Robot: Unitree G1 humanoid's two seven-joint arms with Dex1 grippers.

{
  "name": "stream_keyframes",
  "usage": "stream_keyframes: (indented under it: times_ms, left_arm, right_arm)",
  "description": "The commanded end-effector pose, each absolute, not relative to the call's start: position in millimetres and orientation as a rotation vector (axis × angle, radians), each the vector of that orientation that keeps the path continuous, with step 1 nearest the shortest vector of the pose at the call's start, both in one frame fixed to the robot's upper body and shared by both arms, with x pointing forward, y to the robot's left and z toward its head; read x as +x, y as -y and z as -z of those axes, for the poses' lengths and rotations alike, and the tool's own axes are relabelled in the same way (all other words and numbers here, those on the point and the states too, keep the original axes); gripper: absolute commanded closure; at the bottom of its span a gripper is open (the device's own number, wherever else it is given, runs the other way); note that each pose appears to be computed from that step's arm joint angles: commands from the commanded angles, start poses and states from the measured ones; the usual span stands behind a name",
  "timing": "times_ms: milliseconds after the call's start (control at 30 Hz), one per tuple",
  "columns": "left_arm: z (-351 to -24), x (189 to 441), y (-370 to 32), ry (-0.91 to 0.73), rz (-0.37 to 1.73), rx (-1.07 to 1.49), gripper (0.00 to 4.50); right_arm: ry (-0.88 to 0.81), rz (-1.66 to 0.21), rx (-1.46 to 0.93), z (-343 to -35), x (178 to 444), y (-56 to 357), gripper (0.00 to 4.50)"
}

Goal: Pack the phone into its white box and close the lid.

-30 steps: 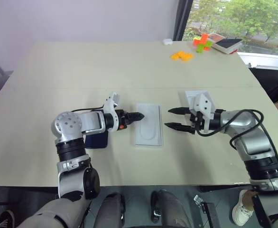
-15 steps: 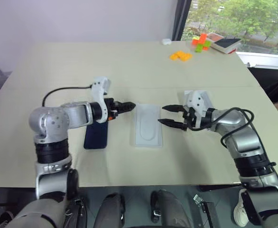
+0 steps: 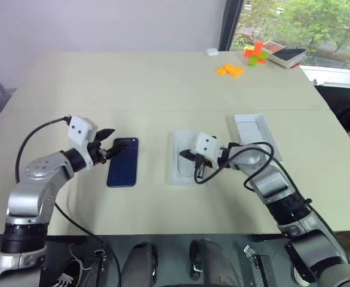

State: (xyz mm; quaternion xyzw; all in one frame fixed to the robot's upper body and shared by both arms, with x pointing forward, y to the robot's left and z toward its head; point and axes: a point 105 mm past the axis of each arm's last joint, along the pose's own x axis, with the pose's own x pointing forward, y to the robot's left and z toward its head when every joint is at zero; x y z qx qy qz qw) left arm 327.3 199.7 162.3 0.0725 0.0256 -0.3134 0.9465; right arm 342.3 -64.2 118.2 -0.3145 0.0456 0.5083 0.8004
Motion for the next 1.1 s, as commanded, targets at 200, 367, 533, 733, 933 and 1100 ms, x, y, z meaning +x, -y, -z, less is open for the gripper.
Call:
stream_keyframes:
  times_ms: [200, 367, 533, 733, 933, 1100]
  left_arm:
    - [-187, 325, -206, 0.071, 0.604, 0.183, 1.16]
    - [-188, 329, -208, 0.079, 0.577, 0.185, 1.16]
    - [-193, 331, -205, 0.091, 0.575, 0.171, 1.16]
    - [-188, 325, -207, 0.056, 0.608, 0.183, 1.16]
    - [-178, 321, -214, -0.049, 0.614, 0.14, 1.16]
    - [-168, 322, -230, -0.165, 0.563, 0.045, 1.16]
  right_arm:
    - [-0.121, -1.292, -0.713, -109, 309, 58, 4.47]
    - [-0.111, -1.29, -0.671, -114, 308, 54, 4.47]
    - [-0.051, -1.124, -0.724, -125, 340, 64, 4.47]
    - [-0.076, -1.083, -0.847, -113, 350, 76, 4.47]
    - [-0.115, -1.133, -0.928, -96, 343, 80, 4.47]
    - [0.036, -1.066, -0.709, -144, 356, 63, 4.47]
